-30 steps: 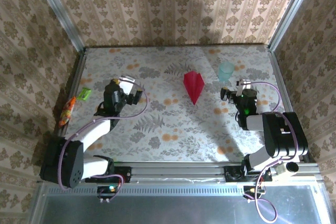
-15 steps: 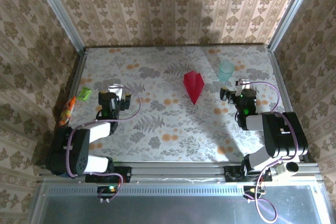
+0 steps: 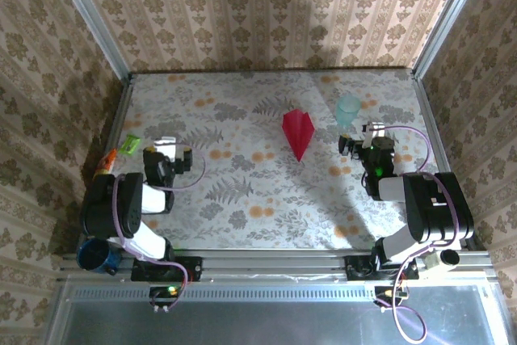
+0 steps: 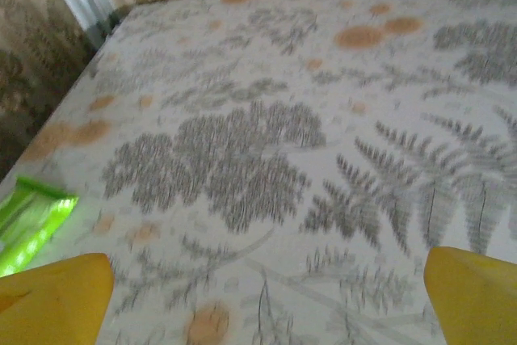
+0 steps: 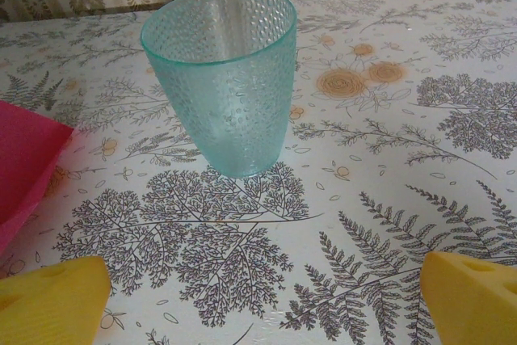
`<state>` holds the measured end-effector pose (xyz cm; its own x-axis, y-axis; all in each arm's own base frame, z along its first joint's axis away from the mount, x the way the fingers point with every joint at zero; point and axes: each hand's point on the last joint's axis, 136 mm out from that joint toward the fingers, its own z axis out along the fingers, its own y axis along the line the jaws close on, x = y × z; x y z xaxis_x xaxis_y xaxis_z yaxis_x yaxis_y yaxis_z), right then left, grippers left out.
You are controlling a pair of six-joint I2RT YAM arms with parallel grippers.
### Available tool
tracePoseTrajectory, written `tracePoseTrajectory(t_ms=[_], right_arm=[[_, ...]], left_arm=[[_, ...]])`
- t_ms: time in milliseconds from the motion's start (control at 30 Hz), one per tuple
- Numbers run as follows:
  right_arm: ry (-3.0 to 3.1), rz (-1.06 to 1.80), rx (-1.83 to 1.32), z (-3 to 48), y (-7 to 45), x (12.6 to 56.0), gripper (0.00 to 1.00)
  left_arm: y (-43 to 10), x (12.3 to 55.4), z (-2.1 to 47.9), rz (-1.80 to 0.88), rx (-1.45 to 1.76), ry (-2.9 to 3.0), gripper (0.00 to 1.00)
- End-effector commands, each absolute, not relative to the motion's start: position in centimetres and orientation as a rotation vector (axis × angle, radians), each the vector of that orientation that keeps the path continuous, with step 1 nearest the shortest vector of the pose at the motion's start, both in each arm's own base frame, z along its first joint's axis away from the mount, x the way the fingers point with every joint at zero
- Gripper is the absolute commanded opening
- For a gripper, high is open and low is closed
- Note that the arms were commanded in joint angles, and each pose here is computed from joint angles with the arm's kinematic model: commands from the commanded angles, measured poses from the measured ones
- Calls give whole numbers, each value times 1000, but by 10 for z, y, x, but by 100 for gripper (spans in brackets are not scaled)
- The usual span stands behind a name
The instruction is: Fold a paper plane with a square sheet of paper (fold left side to right side)
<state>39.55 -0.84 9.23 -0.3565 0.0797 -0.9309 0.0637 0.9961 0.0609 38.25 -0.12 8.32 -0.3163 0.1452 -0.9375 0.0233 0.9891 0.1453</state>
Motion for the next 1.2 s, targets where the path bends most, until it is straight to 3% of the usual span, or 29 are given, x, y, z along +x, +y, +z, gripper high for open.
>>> tracePoseTrajectory(t_ms=[0,1167], right_arm=[[1919,-20,95,98,-10,399,100],[1927,-51,80,98,-8,400,100]], left_arm=[[4,400,96,63,63,1904,100],[2,400,98,63,73,1892,100]])
